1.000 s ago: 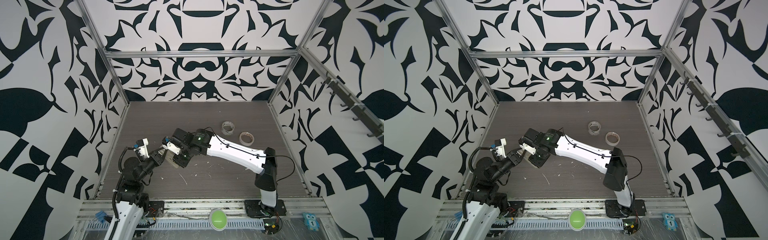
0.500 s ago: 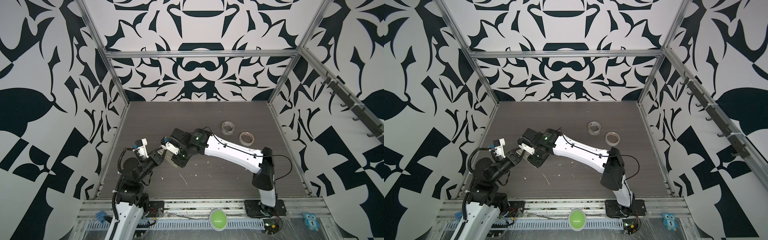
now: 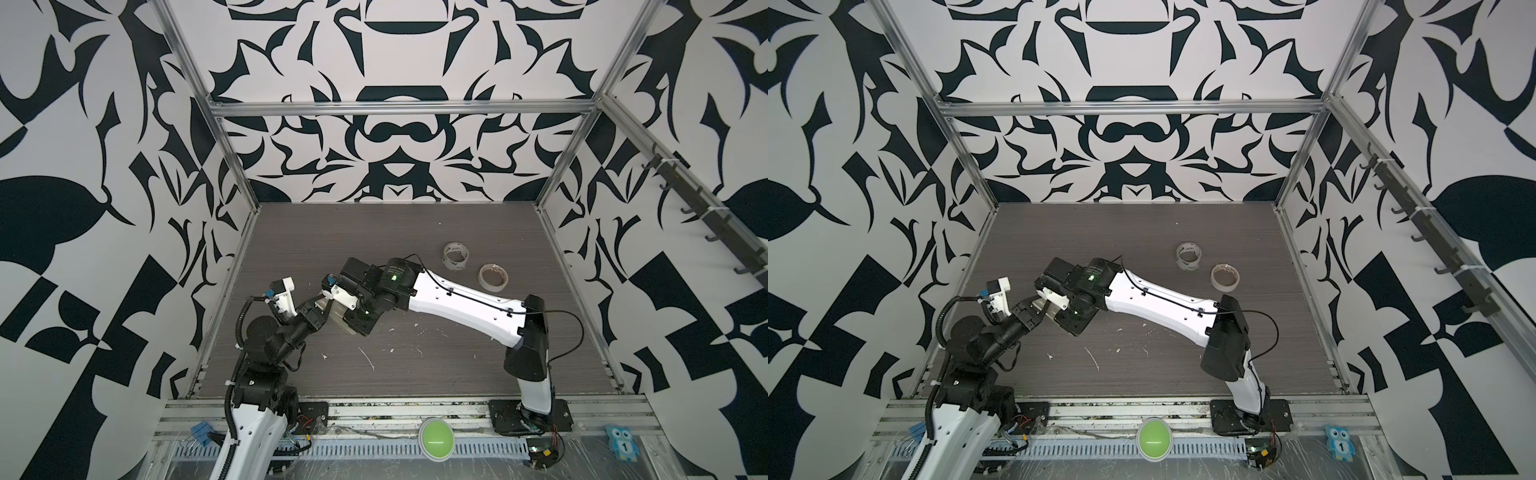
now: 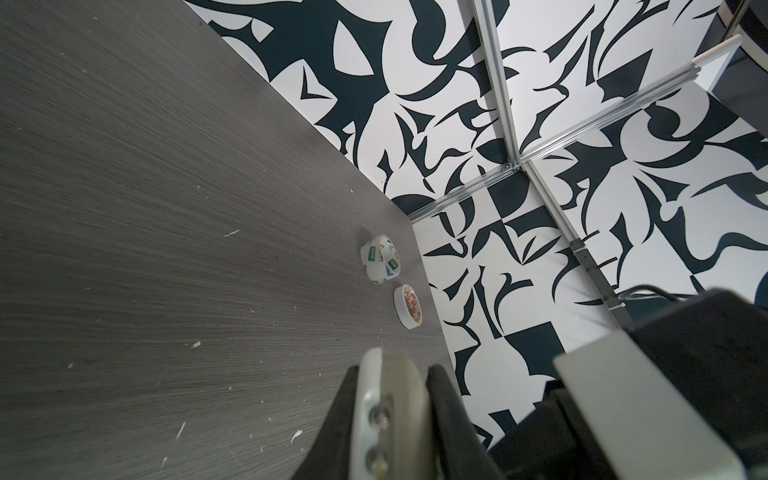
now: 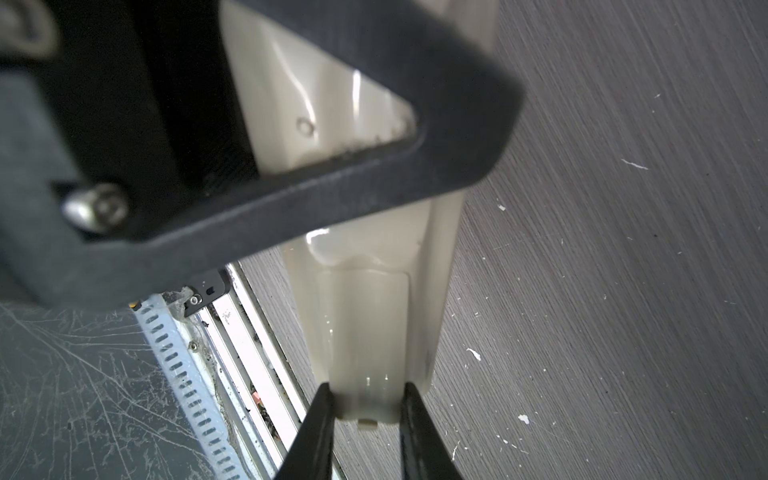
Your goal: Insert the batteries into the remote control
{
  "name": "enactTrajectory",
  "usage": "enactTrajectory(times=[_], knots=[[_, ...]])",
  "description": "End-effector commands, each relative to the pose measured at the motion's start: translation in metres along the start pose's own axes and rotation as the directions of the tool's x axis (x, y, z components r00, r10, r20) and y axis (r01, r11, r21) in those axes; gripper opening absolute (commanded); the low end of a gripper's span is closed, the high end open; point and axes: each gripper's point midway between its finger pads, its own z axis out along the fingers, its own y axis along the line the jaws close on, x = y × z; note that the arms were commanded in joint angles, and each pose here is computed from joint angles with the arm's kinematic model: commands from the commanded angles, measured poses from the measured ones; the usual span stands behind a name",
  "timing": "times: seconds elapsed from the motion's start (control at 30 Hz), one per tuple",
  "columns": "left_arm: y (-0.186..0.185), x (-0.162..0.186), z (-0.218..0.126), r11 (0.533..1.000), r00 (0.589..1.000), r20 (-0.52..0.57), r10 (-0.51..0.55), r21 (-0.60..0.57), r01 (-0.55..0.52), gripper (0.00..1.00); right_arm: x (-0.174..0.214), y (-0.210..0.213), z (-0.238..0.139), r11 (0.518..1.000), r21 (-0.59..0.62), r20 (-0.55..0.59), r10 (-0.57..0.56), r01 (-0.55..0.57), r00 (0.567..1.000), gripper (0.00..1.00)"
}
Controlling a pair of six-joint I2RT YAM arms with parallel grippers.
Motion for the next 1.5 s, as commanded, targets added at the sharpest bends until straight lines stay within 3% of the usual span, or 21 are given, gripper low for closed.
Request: enactTrajectory(times=[0.0,1.13,1.47], knots=[[-0.014,0.001,-0.001,0.998,1.0,-0.009,0.018,0.068,-0.018,0.0,-0.021,0.004,-0.023,1.0,0.005,0.102,0.004,-0.005,0.995,0.17],[-0.016,0.001,-0.002,0.996,1.0,-0.001,-0.012,0.09,0.012,0.0,-0.024,0.001,-0.026,0.999,0.04,0.105,0.012,-0.017,0.994,0.37],[-0.016,0.0,-0.002,0.996,1.0,0.001,-0.014,0.088,0.014,0.0,-0.029,0.004,-0.032,0.999,0.038,0.126,0.004,-0.009,0.992,0.56]])
